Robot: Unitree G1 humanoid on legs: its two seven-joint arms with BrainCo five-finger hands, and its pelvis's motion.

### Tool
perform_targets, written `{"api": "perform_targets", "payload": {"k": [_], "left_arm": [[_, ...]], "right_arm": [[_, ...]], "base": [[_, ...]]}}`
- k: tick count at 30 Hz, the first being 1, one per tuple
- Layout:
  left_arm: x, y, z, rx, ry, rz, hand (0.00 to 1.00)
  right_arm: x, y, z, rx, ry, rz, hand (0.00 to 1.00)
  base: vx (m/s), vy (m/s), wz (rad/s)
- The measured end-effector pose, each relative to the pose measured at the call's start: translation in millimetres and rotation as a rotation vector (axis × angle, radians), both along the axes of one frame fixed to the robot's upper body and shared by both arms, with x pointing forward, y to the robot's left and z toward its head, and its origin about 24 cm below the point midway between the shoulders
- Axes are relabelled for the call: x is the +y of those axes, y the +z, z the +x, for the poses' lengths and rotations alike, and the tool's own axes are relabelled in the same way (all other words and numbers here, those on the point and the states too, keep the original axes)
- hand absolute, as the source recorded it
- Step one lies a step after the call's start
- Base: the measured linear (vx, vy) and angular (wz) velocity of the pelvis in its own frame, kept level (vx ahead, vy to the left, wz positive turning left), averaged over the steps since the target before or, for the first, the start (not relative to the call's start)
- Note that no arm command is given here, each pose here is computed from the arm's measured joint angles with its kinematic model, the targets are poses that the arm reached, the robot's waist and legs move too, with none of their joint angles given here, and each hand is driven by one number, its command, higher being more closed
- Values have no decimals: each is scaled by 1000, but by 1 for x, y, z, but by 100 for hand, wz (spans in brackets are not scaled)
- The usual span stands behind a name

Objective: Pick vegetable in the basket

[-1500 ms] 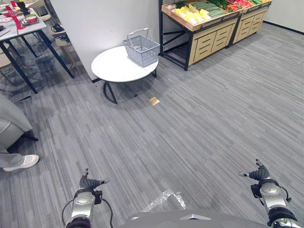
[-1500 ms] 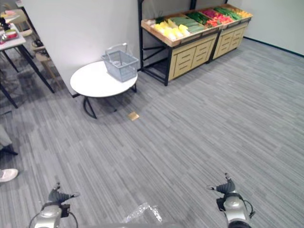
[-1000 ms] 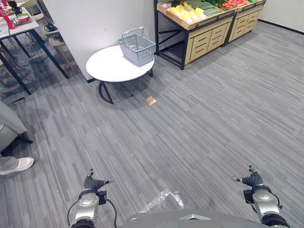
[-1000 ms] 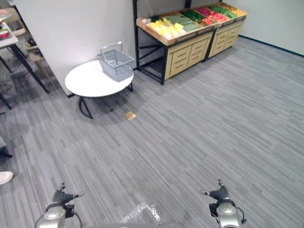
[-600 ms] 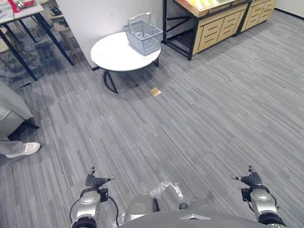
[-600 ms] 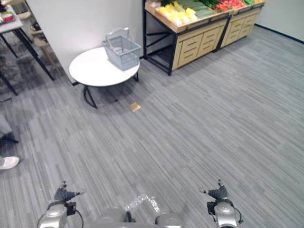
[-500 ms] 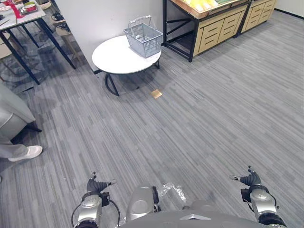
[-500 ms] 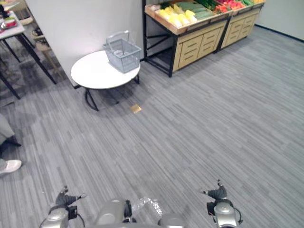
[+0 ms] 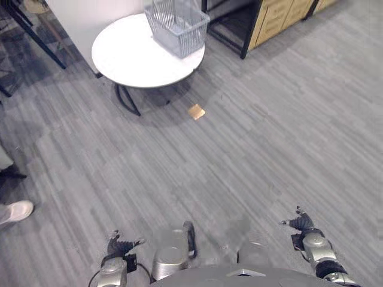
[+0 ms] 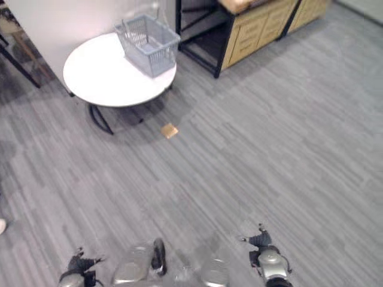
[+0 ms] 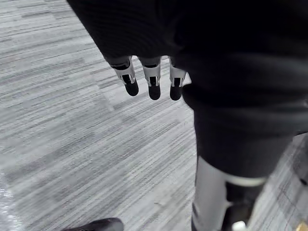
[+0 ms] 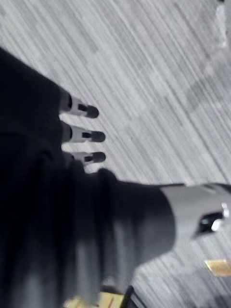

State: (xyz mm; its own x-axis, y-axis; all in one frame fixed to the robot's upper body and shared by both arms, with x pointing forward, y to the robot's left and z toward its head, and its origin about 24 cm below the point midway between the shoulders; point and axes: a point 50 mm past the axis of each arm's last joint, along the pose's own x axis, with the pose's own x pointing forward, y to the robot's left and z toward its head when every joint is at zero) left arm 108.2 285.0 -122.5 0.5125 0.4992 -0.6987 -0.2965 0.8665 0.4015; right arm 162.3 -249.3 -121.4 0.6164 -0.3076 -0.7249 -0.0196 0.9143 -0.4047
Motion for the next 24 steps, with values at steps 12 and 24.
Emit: {"api": "perform_targets", "payload": {"k": [12,24], "left_arm": [[-21,1,35,-55,-60,-43,0],[-33,-17,-13,53,-25,-73,0]], "right_arm": [[-38,34,23,-189,-165,-58,0],[-69,134,87,-593,-91,-304,0]], "base": [[596,-329,58],[522,-57,8]]}}
